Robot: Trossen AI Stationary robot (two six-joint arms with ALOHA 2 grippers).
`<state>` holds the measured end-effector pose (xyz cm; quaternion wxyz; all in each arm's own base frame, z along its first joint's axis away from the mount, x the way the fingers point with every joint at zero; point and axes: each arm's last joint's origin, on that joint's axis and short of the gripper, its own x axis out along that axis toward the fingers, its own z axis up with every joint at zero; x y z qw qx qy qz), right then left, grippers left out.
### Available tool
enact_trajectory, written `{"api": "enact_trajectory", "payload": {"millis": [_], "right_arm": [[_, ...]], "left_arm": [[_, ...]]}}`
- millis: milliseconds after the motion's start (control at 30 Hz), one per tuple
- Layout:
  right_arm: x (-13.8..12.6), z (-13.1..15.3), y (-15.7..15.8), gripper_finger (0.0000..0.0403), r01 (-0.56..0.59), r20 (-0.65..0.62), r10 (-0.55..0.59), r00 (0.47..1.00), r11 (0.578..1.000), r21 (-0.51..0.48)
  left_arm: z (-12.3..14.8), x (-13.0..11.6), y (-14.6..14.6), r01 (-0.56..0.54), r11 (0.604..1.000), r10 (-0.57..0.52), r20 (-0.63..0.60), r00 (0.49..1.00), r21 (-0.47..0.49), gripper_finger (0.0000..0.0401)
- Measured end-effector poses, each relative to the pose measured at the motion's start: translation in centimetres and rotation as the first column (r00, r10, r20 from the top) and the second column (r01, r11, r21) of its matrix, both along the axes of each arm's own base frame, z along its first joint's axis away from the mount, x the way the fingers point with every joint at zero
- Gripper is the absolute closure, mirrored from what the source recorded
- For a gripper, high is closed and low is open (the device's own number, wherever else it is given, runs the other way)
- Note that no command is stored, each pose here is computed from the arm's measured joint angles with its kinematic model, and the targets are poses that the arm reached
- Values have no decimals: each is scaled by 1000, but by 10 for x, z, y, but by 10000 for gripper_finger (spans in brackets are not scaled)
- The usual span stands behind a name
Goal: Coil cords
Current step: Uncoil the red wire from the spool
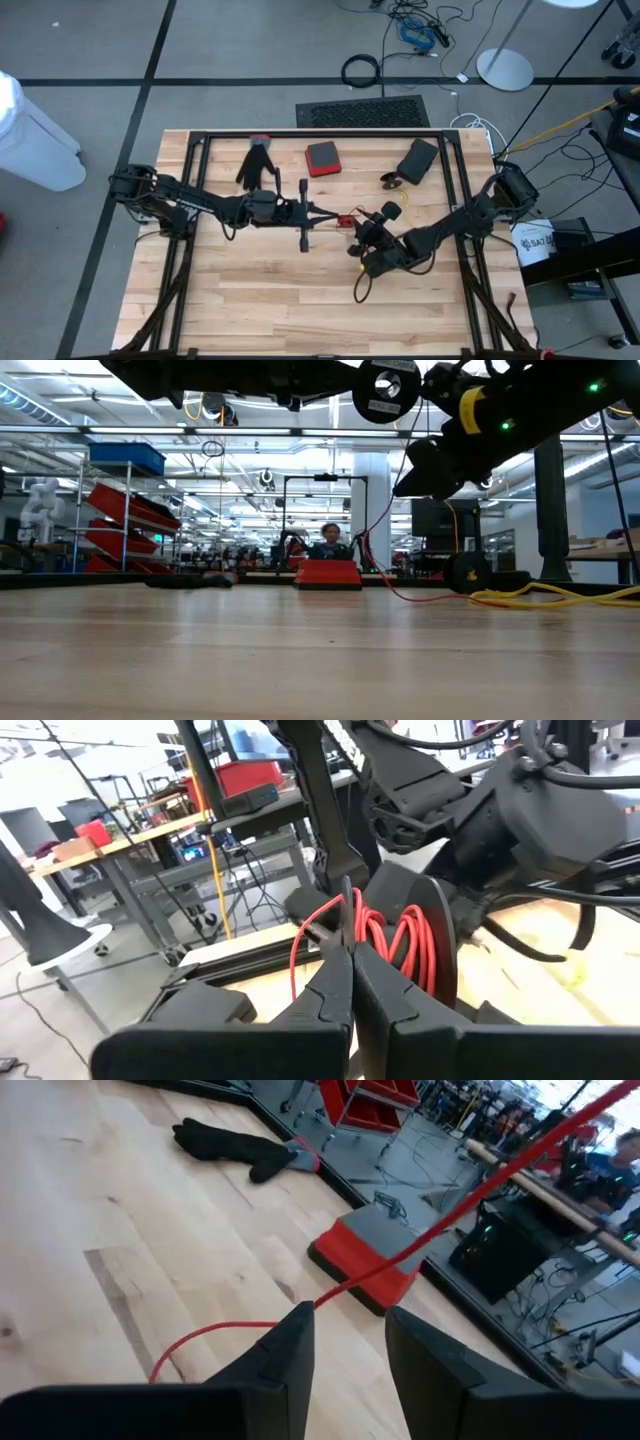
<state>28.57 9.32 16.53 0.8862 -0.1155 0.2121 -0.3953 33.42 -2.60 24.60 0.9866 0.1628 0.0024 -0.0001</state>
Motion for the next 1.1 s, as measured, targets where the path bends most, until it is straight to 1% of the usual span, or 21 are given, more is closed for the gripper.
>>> {"api": "enact_trajectory", "payload": {"millis": [100, 300, 433, 533, 600, 633, 700, 733, 867, 1000, 1100], "right_arm": [[5, 1, -3, 302, -28, 10, 28, 1000, 999, 40], [8, 3, -9, 305, -16, 11, 16, 1000, 1000, 25], [2, -8, -18, 303, 3, 20, -3, 1000, 1000, 27], [-4, -16, -25, 308, -8, 99, 2, 995, 998, 61], [-9, -21, -27, 316, -52, 151, 40, 988, 996, 75], [-12, -22, -27, 322, -97, 181, 80, 980, 992, 84], [-17, -22, -27, 332, -174, 250, 148, 957, 981, 85], [-20, -21, -28, 337, -190, 284, 161, 945, 979, 78], [-30, -23, -33, 358, -193, 327, 168, 930, 980, 48], [-31, -23, -32, 396, -200, 312, 181, 933, 979, 29], [-29, -20, -30, 400, -206, 307, 192, 932, 979, 13]], "left_arm": [[0, 0, 1, -4, 1000, 4, 0, 1000, 0, 401], [0, 0, 1, -13, 1000, 13, 1, 1000, -4, 401], [-1, 0, 1, -9, 1000, 9, -7, 1000, -4, 401], [-1, 0, -1, 16, 1000, -16, -8, 1000, -6, 401], [-1, 0, -1, 20, 1000, -20, -10, 1000, -6, 401], [-1, 0, -1, 17, 1000, -17, -10, 1000, -6, 401], [-1, 0, 0, 12, 1000, -12, -12, 1000, -6, 401], [-2, 0, 0, 9, 1000, -10, -14, 1000, -5, 401], [-2, 0, -1, 11, 1000, -11, -15, 1000, -5, 401], [-2, 0, 0, 7, 1000, -7, -15, 1000, -5, 401], [-2, 0, 0, 6, 1000, -6, -19, 1000, -5, 401]]}}
